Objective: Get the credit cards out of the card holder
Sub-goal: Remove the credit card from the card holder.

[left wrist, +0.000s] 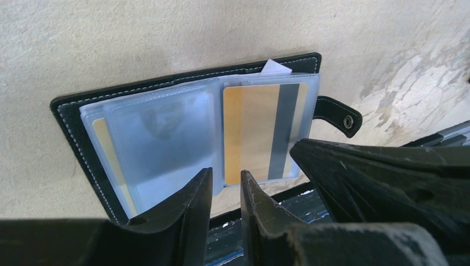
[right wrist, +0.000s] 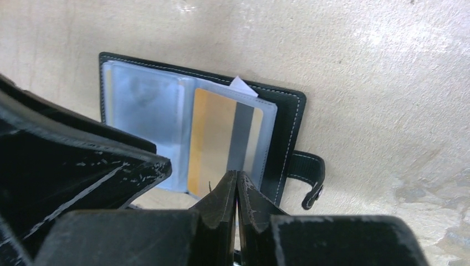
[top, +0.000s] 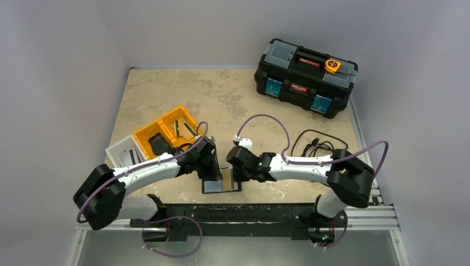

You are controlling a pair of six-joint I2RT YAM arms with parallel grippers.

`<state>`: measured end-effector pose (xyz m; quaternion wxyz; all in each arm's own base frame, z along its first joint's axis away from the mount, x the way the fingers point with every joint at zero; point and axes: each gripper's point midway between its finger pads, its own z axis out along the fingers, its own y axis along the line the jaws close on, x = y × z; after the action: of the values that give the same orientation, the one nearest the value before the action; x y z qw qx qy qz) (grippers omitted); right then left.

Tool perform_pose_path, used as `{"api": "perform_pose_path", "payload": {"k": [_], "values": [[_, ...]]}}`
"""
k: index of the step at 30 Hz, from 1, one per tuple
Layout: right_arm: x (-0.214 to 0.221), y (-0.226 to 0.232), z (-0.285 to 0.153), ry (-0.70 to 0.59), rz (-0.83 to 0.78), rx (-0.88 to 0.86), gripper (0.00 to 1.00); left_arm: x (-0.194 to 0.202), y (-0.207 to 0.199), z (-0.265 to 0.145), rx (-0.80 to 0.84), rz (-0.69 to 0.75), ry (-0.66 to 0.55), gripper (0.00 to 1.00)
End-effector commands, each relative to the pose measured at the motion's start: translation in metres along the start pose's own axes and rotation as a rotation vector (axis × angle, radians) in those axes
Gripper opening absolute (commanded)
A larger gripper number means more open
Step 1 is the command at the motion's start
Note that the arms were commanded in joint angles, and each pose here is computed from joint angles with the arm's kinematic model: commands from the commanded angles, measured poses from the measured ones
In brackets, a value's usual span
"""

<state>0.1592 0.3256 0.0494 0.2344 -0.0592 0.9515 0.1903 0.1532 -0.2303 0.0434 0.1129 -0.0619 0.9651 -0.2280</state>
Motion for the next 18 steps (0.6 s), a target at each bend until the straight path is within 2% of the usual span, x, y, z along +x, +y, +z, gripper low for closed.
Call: {"api": "perform_pose_path", "payload": {"k": [1, 12, 18], "values": [[-0.008, -0.005, 0.005, -0.04, 0.027, 0.012, 0.02, -0.008, -0.016, 0.002, 0.088, -0.005, -0.028, 0.24], [0.013, -0.025, 0.021, 0.006, 0.033, 0.051, 0.0, -0.003, -0.006, 0.017, 0.059, -0.005, -0.007, 0.24], [0.023, -0.03, 0.028, 0.035, 0.027, 0.057, 0.0, -0.001, 0.004, 0.024, 0.021, 0.002, 0.002, 0.3]]}}
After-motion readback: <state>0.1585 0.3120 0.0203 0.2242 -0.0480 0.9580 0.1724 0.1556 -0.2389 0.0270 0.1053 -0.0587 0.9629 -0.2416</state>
